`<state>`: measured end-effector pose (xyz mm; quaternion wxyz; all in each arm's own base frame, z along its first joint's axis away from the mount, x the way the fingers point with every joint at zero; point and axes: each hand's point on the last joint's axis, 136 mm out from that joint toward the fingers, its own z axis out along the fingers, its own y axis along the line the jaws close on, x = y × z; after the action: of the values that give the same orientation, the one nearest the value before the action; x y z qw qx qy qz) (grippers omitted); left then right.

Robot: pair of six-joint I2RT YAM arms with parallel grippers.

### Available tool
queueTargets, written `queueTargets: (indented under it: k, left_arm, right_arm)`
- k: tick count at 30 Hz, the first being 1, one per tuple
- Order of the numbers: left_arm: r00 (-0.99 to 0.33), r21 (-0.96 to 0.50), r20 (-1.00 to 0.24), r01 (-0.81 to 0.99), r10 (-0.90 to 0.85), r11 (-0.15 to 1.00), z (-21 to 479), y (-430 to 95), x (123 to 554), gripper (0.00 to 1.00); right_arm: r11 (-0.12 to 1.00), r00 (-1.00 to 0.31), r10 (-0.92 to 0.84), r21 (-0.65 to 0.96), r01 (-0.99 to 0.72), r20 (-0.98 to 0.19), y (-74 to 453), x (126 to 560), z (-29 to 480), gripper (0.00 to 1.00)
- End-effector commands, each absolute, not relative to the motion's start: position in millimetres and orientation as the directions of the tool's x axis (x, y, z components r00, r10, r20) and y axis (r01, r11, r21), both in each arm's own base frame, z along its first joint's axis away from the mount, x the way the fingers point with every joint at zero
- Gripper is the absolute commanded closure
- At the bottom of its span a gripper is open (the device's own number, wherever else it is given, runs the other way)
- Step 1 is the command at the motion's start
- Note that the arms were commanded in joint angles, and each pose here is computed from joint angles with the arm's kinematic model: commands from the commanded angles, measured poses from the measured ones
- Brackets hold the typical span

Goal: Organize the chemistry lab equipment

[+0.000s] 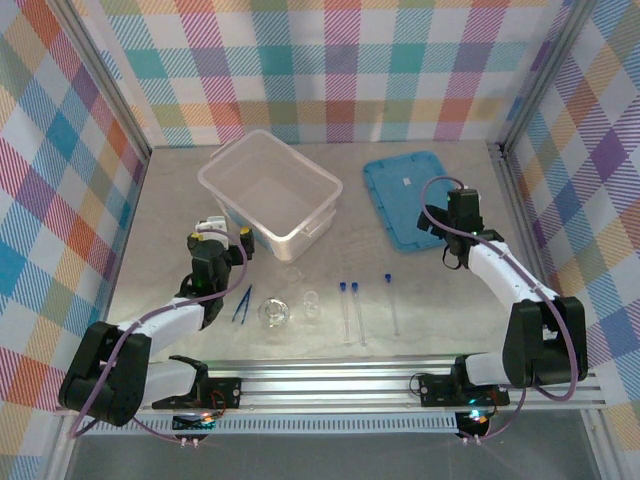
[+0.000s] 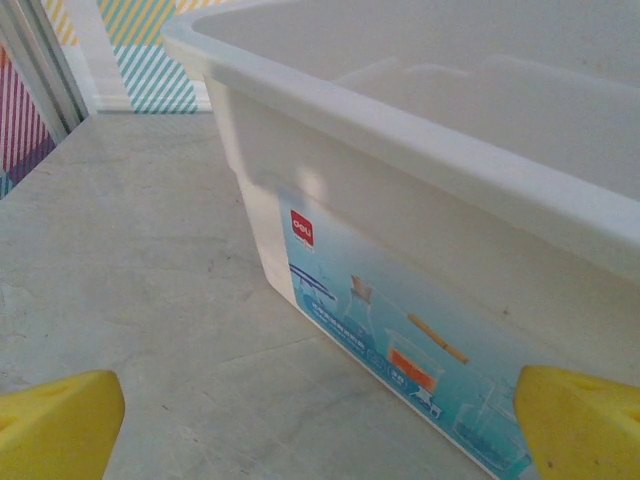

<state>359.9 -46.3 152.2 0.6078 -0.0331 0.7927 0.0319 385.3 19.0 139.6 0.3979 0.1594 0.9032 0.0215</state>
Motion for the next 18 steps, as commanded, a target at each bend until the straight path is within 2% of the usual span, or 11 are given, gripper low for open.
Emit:
queueTargets:
  k: [1,8,18]
  left_arm:
    - [-0.224,0.039,-0.975,-0.124,0.01,0.992,175,-49,358,0.0]
    - [-0.198,0.044,-0.98,-0.124,0.019,0.991,180,-63,343,0.0]
    - [-0.156,0.119,-0.981,-0.026,0.113,0.993,190,-105,320,0.0]
  right_arm:
    - [0.955,-0.624,0.292,0.187,0.23,-0.725,32,386,164,0.01]
    - [0.962,-0.649,0.271,0.174,0.212,-0.711,36,377,177,0.01]
    - [0.964,-0.668,0.265,0.178,0.197,-0.695,51,376,181,0.01]
